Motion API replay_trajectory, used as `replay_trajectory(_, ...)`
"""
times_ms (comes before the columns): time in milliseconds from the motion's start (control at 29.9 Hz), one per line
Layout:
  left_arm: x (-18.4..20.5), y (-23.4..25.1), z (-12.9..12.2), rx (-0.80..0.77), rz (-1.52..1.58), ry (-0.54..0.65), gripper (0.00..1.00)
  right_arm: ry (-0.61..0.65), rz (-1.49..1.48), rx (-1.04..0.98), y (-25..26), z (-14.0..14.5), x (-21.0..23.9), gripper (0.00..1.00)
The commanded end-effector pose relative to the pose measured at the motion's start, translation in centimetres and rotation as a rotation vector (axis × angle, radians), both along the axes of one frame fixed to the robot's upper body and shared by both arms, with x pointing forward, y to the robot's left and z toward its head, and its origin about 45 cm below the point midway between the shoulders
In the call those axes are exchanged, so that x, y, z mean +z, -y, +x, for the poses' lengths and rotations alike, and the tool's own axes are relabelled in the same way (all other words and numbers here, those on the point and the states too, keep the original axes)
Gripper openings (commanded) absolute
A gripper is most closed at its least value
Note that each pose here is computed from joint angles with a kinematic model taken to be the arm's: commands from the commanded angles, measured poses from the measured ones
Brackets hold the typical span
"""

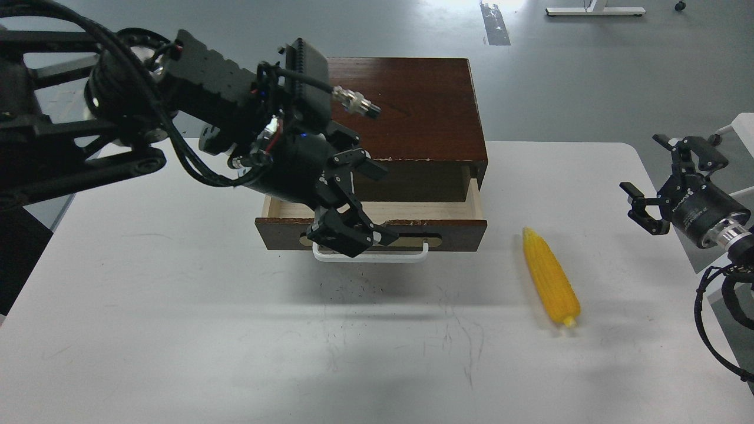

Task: Put corn in drawer with both arms

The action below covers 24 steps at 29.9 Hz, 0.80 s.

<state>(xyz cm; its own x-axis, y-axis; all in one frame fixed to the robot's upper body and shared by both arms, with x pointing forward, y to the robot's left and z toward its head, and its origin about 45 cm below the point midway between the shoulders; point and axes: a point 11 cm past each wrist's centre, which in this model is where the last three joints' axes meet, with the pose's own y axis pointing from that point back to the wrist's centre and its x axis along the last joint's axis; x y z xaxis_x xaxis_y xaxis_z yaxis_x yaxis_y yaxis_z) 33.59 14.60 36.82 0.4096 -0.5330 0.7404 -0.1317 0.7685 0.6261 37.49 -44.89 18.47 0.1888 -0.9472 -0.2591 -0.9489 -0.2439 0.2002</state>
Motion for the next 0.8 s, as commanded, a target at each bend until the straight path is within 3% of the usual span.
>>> replay_trajectory(0,-0.1,-2.8,0.1,0.2,-0.223,-0.26,0.99,-0.006,-0.005,0.003,0.0,-0.1,-0.1,1.0)
replay_trajectory(100,0.4,-6.0,0.3,0.396,-0.458,-0.484,0.99,-0.011,-0.008,0.004,0.0,-0.2,-0.3,1.0)
replay_trajectory(268,1.6,-11.3,1.2,0.638,-0.737,-0.661,0.99,-0.012,-0.013,0.008,0.1,-0.3,-0.3,1.0)
replay_trajectory(502,-1.2,-19.2,1.3,0.954,-0.969,-0.792,0.99,-0.019,-0.062,0.048,0.4,-0.8,0.3,1.0)
replay_trajectory(770,-7.5,-24.3,2.3,1.225,-1.116,-0.891,0.99,-0.003,-0.356,0.316,-0.8,-0.9,3.2,1.0)
